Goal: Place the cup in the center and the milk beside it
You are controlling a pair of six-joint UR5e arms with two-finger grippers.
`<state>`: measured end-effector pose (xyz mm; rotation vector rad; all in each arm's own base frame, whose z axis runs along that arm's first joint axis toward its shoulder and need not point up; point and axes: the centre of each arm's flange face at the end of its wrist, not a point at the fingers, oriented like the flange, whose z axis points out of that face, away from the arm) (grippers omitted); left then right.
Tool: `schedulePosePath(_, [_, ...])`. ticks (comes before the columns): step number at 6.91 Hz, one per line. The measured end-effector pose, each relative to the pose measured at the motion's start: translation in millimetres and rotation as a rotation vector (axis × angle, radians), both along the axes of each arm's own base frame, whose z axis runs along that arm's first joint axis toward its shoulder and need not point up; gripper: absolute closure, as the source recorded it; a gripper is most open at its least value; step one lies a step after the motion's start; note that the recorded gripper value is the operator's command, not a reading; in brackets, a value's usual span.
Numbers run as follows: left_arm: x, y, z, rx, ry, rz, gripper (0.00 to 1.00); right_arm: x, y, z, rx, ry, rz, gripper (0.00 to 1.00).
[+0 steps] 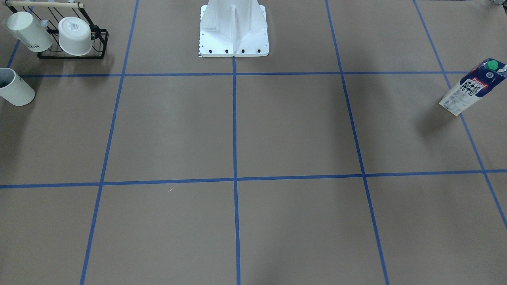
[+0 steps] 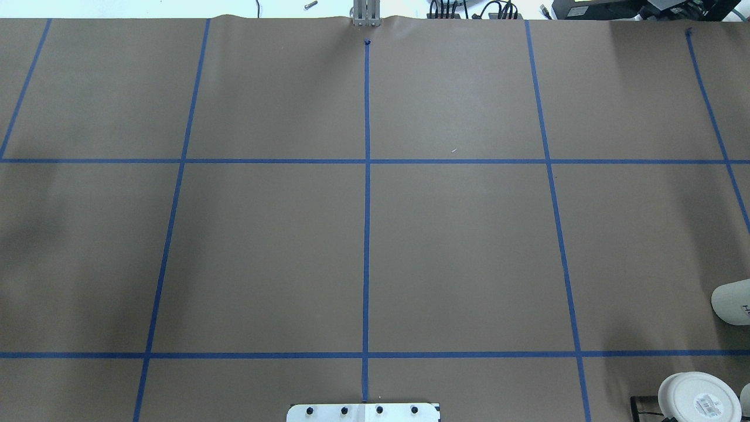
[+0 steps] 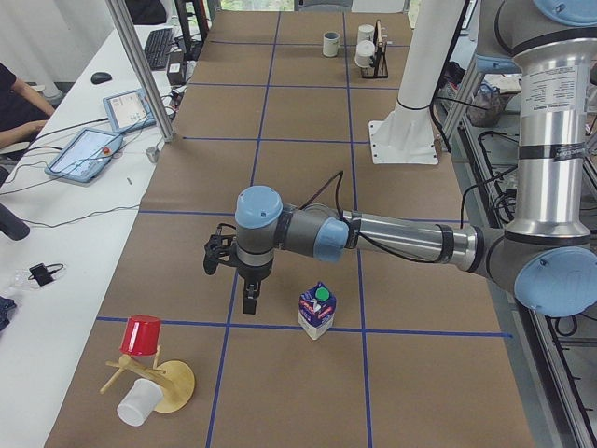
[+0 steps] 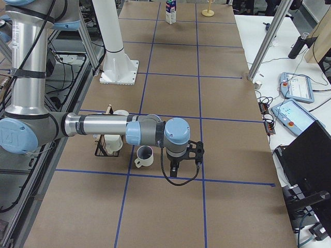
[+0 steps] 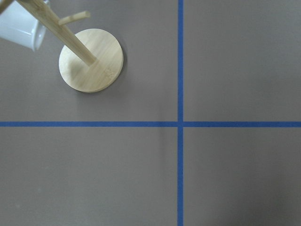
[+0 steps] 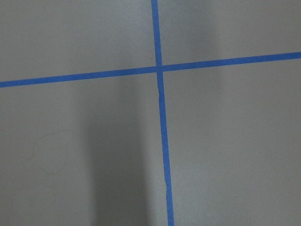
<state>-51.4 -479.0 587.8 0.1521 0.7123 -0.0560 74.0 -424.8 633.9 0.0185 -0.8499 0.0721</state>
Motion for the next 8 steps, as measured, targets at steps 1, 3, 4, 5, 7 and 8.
schedulePosePath(1, [0, 1, 0, -0.002, 0.005, 0.0, 0.02, -8, 17, 7, 0.051, -0.001, -0.027, 0.0])
schedulePosePath(3, [0, 1, 1, -0.007, 0.008, -0.002, 0.02, -28, 53, 14, 0.123, -0.014, -0.097, 0.0])
schedulePosePath(4, [0, 1, 2, -0.009, 0.008, -0.002, 0.02, -32, 68, 18, 0.149, -0.019, -0.142, 0.0])
schedulePosePath(5, [1, 2, 3, -0.01, 0.01, -0.002, 0.02, -39, 81, 25, 0.169, -0.027, -0.194, 0.0])
schedulePosePath(7, [1, 2, 3, -0.013, 0.014, -0.001, 0.02, -63, 91, 31, 0.176, -0.061, -0.287, 0.0])
schedulePosePath(8, [1, 2, 4, -0.014, 0.014, -0.001, 0.02, -78, 91, 30, 0.173, -0.087, -0.329, 0.0])
